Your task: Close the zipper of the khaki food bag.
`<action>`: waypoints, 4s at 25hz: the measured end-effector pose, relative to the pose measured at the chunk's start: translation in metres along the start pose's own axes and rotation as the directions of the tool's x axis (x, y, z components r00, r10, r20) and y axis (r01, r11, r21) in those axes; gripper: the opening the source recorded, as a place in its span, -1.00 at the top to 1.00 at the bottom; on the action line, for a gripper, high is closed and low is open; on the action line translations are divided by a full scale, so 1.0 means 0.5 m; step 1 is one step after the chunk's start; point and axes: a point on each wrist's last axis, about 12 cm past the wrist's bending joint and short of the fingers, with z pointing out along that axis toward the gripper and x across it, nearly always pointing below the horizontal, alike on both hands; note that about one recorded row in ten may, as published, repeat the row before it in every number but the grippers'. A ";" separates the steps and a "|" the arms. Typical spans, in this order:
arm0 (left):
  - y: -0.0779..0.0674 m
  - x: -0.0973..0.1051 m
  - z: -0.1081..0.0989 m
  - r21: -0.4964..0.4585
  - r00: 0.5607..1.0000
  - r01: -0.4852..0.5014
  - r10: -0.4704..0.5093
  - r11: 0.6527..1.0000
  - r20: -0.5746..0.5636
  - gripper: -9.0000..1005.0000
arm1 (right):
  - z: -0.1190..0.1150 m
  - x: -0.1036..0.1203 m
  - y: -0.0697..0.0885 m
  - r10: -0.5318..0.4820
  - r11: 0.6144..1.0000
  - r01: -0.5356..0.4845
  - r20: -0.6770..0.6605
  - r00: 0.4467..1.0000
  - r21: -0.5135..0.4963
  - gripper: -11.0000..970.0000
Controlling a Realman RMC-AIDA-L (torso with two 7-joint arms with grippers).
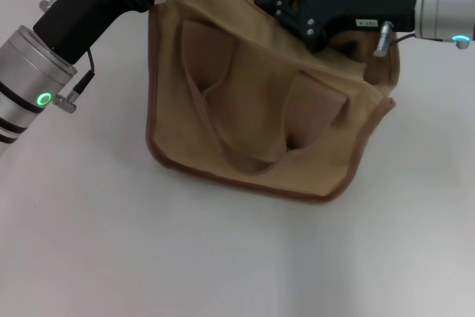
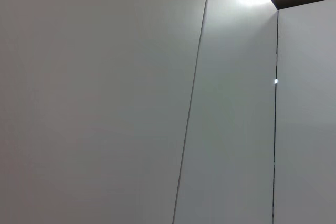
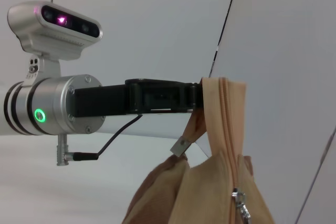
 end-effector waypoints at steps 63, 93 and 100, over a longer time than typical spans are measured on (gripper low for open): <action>-0.021 0.029 -0.177 -0.186 0.996 -0.030 0.014 0.982 -0.085 0.76 | -0.216 0.123 0.108 0.346 0.936 -0.352 0.209 0.915 -0.007 0.85; -0.133 0.050 -0.319 0.341 0.827 0.144 0.076 0.929 -0.557 -0.65 | -0.164 0.267 0.308 0.287 0.948 -0.237 0.252 0.924 -0.212 -0.04; -0.142 0.061 -0.323 0.388 0.841 0.061 0.162 0.920 -0.516 -0.65 | -0.143 0.294 0.324 0.333 0.937 -0.302 0.186 0.924 -0.178 -0.04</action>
